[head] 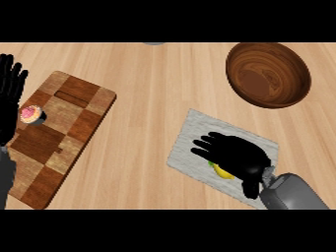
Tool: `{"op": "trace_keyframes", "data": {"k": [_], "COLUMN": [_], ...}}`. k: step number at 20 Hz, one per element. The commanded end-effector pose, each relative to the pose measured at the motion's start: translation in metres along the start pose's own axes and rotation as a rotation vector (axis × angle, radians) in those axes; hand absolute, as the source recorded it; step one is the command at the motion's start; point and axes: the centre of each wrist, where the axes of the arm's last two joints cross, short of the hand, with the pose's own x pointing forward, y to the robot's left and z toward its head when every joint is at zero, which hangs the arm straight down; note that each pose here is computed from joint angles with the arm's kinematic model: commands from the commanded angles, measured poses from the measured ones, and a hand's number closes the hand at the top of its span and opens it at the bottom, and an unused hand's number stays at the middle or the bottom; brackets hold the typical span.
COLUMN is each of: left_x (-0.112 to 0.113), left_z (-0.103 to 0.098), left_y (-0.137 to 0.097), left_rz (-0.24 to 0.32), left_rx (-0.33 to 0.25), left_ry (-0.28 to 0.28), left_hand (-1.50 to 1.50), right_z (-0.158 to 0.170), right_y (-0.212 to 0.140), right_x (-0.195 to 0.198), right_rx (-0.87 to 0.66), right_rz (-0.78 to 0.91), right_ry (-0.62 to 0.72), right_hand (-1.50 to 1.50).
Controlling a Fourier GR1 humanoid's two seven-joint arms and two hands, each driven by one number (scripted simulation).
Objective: Pick the lemon from the placemat and place it in the bowl
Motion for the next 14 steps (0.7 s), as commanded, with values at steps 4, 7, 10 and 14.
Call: {"op": "trace_keyframes", "data": {"k": [4, 7, 10, 14], "left_x": [-0.011, -0.004, 0.003, 0.01], "left_z": [-0.006, 0.017, 0.002, 0.011], "left_y": [0.019, 0.007, 0.006, 0.012], "left_rz": [-0.02, 0.005, -0.012, -0.025], "left_rx": [0.008, 0.001, 0.006, 0.012], "left_ry": [0.0, 0.002, -0.006, 0.012], "left_hand": [0.0, 0.0, 0.0, 0.0], "right_z": [-0.013, -0.019, -0.02, -0.022], "right_y": [0.0, 0.028, 0.023, 0.036], "right_x": [-0.006, -0.004, -0.029, -0.024], "right_rx": [0.019, 0.027, 0.04, -0.087], "right_rz": [0.006, -0.021, 0.031, 0.02], "right_ry": [0.049, 0.075, 0.079, -0.01], "right_hand": [-1.5, -1.5, -1.5, 1.5]}}
